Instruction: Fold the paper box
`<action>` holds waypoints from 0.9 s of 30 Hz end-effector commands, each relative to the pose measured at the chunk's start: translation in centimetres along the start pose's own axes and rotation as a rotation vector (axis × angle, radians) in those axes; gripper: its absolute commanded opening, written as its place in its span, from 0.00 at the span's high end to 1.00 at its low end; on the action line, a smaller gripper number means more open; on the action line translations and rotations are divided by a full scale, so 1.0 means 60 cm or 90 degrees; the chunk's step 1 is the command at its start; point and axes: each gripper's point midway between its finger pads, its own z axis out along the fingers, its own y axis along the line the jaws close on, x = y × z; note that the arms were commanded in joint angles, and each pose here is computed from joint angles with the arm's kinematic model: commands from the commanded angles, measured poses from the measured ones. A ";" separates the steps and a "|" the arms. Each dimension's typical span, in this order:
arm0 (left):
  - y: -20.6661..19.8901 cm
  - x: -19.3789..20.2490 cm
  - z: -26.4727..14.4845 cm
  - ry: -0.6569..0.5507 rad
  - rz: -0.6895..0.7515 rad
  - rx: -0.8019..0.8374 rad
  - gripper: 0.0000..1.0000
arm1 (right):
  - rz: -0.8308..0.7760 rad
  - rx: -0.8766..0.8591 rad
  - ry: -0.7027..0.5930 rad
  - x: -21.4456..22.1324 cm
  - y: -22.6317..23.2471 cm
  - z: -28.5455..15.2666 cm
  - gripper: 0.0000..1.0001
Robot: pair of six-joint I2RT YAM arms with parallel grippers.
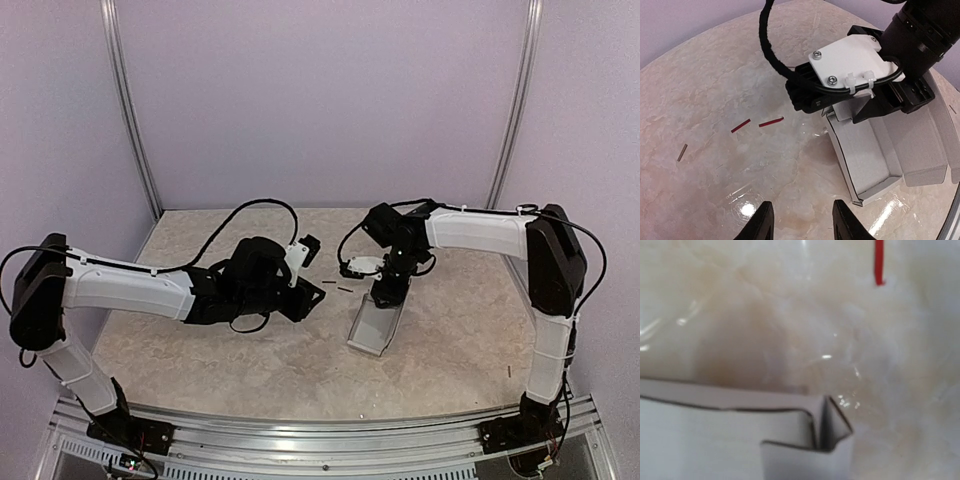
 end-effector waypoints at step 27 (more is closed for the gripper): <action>-0.050 0.026 0.085 0.074 -0.130 0.152 0.60 | 0.080 -0.020 -0.052 0.002 -0.054 -0.034 0.76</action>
